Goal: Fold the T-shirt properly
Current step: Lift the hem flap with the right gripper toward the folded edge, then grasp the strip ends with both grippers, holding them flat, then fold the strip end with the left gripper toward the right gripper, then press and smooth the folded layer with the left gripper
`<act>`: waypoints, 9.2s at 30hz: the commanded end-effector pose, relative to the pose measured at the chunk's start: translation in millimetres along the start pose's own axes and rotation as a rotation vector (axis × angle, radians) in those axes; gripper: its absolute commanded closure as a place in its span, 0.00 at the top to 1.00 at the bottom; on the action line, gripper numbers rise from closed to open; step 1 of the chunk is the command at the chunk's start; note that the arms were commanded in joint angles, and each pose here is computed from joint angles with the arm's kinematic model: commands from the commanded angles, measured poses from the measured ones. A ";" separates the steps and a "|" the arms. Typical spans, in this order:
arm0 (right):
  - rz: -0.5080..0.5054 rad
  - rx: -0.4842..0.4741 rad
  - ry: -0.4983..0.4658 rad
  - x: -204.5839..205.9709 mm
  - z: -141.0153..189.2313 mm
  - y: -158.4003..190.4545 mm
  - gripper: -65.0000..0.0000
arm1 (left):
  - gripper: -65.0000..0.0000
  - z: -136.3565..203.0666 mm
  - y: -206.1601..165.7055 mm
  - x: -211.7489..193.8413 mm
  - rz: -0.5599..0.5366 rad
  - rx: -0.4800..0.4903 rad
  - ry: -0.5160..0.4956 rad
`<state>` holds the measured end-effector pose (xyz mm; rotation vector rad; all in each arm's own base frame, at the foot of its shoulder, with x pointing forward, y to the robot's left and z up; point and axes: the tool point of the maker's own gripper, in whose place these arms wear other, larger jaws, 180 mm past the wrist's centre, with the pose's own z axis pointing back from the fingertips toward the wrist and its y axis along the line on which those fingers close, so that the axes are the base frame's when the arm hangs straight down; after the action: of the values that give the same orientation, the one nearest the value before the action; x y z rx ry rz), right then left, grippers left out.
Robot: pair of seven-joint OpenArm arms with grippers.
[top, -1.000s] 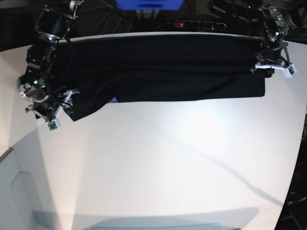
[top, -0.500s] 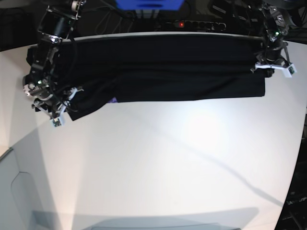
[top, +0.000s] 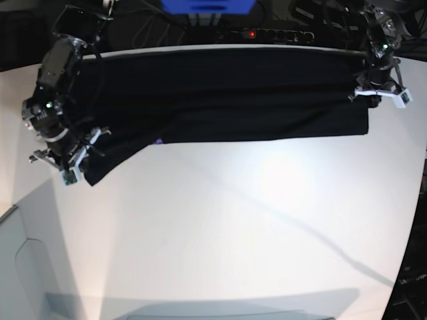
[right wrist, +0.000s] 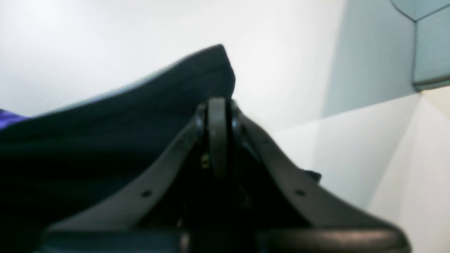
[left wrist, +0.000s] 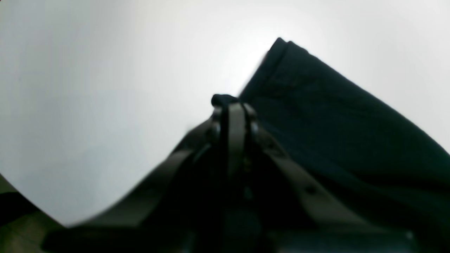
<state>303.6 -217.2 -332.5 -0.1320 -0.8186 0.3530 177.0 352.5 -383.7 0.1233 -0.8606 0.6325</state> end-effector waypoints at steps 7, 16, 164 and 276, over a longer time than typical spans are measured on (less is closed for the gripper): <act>0.056 -0.006 0.019 -24.0 31.0 11.2 0.00 | 0.01 2.2 2.6 13.2 -0.014 0.007 -0.043; 0.068 0.026 0.119 -66.2 46.5 26.4 0.00 | 0.01 2.2 2.8 13.7 -0.015 0.007 -0.044; -0.196 0.077 0.206 -108.8 12.3 47.1 0.31 | 0.00 121.1 -343.0 -73.0 -0.212 -0.845 0.070; -0.198 0.075 0.192 -102.6 9.9 45.7 0.31 | 0.88 165.5 -362.9 -167.5 -0.635 -1.111 0.249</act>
<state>216.1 -211.6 -412.9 -0.0120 -0.6019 0.1747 187.2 -74.1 -355.9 -0.6339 -0.7311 -0.4671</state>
